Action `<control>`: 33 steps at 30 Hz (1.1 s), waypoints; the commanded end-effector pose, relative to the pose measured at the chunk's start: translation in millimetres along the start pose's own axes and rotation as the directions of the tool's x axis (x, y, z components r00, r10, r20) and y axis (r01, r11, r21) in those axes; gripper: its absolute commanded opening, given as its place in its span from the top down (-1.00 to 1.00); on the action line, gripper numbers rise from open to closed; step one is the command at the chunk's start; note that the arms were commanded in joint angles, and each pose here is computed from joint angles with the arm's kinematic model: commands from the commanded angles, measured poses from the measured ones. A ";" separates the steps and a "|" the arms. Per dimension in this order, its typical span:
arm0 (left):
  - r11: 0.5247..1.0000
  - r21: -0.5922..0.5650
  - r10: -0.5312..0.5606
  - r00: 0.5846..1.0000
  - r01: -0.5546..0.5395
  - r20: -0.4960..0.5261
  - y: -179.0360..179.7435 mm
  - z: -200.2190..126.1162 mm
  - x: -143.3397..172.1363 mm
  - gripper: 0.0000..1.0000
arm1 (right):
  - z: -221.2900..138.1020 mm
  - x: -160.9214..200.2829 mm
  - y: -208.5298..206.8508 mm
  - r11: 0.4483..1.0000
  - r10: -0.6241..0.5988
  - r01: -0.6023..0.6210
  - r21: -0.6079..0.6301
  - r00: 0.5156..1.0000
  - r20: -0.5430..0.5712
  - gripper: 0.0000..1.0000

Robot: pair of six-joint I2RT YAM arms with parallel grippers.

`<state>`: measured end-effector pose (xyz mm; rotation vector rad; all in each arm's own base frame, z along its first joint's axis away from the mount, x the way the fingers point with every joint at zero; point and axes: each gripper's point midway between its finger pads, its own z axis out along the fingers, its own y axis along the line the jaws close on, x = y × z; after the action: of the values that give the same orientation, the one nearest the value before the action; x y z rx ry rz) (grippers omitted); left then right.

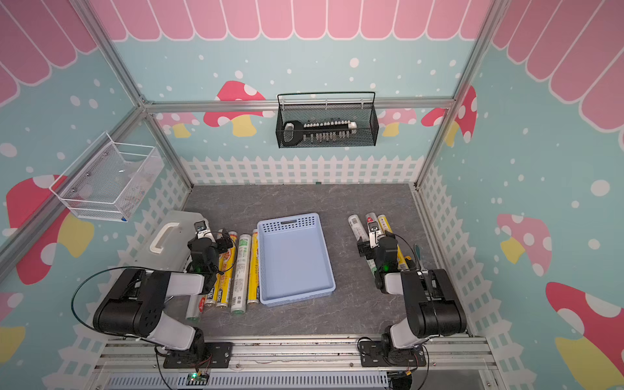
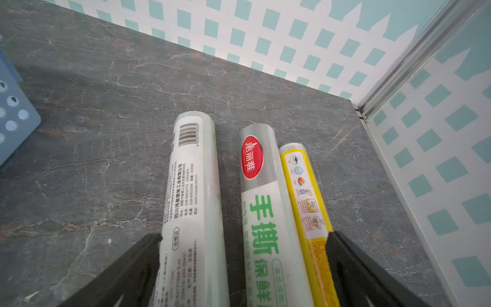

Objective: Put the plastic wrap into the basket
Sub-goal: Pick up the plastic wrap from the center of the board.

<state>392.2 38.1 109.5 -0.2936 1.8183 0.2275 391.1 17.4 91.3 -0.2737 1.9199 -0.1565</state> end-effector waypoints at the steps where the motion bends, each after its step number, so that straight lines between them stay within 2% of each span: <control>1: 1.000 0.007 0.000 1.000 0.000 0.029 -1.2 -1.0 -9.7 -0.98 | 2.7 -4.7 -2.1 1.000 -0.006 0.006 0.001 1.000 0.007 -0.99; 17: 1.000 0.015 -0.006 0.998 0.005 0.055 -0.8 -6.9 -13.2 -0.98 | -0.4 -5.9 -0.2 1.000 -0.011 0.011 -0.008 1.000 0.023 -0.99; 21: 0.999 -0.021 -0.028 0.997 0.029 0.073 8.6 -17.6 -25.5 -0.98 | -2.3 -7.4 0.7 1.000 -0.014 0.014 -0.013 0.999 0.035 -0.99; 23: 0.998 -0.054 -0.041 0.998 0.043 0.038 15.1 -21.8 -30.8 -0.98 | -4.4 -12.5 0.6 1.000 -0.015 0.016 -0.017 0.999 0.045 -0.99; 27: 0.993 -0.084 -0.084 0.996 0.083 -0.006 22.3 -32.6 -44.6 -0.98 | -12.7 -20.5 -12.4 0.999 0.010 -0.010 0.033 1.000 0.000 -0.99; 30: 0.982 -0.110 -0.150 0.989 0.151 0.016 31.1 -46.9 -63.8 -0.98 | -25.2 -24.6 -31.1 0.990 0.084 -0.075 0.119 0.994 -0.076 -0.99; 31: 0.970 -0.120 -0.209 0.978 0.211 0.028 35.0 -52.3 -70.0 -0.98 | -30.2 -26.4 -37.0 0.982 0.136 -0.120 0.148 0.986 -0.101 -0.99; 33: 0.940 -0.130 -0.315 0.949 0.314 0.014 39.7 -61.8 -70.9 -0.98 | -38.1 -31.0 -30.9 0.982 0.176 -0.162 0.096 0.970 -0.164 -0.99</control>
<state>356.2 54.3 208.0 -0.5117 1.6758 0.1549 385.3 3.3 148.0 -0.1477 1.9342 -0.1779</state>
